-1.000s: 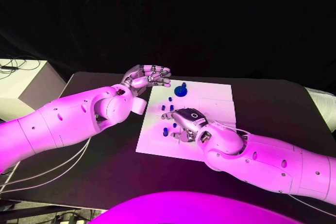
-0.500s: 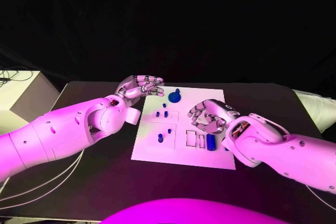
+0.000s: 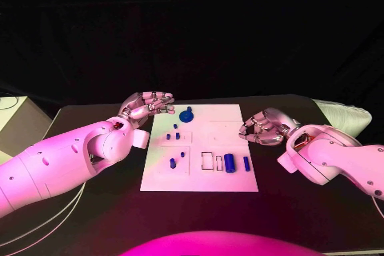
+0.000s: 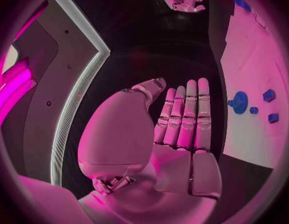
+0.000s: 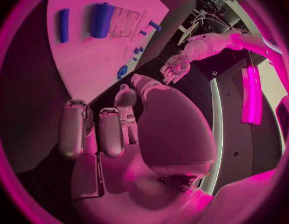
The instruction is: Assemble the parts on the task board
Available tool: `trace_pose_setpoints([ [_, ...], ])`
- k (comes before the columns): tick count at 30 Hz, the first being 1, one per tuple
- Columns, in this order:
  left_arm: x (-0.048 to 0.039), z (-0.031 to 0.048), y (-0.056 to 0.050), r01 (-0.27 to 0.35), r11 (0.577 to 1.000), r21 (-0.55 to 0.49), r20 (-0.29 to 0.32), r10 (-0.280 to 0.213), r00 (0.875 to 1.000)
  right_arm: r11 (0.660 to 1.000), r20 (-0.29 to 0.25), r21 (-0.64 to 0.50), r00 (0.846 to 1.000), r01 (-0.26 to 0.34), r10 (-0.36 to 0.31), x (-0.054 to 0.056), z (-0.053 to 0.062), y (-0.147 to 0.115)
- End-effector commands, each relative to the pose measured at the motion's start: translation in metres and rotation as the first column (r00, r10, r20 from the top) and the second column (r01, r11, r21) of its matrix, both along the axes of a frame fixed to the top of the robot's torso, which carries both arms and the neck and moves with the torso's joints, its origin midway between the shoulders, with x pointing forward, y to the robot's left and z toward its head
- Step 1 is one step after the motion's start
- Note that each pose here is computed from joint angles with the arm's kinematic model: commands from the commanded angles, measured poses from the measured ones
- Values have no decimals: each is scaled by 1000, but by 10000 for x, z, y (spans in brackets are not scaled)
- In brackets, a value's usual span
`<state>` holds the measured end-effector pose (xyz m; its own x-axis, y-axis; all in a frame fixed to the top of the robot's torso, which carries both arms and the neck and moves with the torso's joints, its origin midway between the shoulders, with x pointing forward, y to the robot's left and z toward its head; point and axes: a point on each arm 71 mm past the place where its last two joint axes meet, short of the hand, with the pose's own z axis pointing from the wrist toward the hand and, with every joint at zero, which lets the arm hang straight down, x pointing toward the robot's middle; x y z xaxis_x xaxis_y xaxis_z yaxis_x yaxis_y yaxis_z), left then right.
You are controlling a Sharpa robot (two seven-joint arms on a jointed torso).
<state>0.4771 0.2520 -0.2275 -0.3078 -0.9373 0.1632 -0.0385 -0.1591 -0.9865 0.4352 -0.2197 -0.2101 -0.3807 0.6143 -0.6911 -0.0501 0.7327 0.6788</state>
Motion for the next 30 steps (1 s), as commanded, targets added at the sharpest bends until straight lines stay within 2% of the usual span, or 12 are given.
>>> trace_pose_setpoints([
  [1, -3, 17, -18, 6, 1000, -15, 17, -6, 1000, 999, -163, -41, 986, 16, -23, -63, -111, -70],
  [6, -7, 19, -25, 12, 1000, -12, 19, -12, 1000, 996, -205, -91, 979, -19, 0, -103, -177, -84],
  [12, -19, 28, -47, 26, 1000, -8, 22, -25, 999, 988, -228, -136, 973, -72, 40, -154, -337, 20],
  [19, -29, 36, -56, 33, 999, -5, 22, -33, 999, 979, -195, -181, 979, -98, 62, -143, -468, 184],
  [30, -39, 42, -52, 38, 999, -3, 21, -38, 999, 964, -139, -248, 988, -102, 68, -76, -521, 236],
])
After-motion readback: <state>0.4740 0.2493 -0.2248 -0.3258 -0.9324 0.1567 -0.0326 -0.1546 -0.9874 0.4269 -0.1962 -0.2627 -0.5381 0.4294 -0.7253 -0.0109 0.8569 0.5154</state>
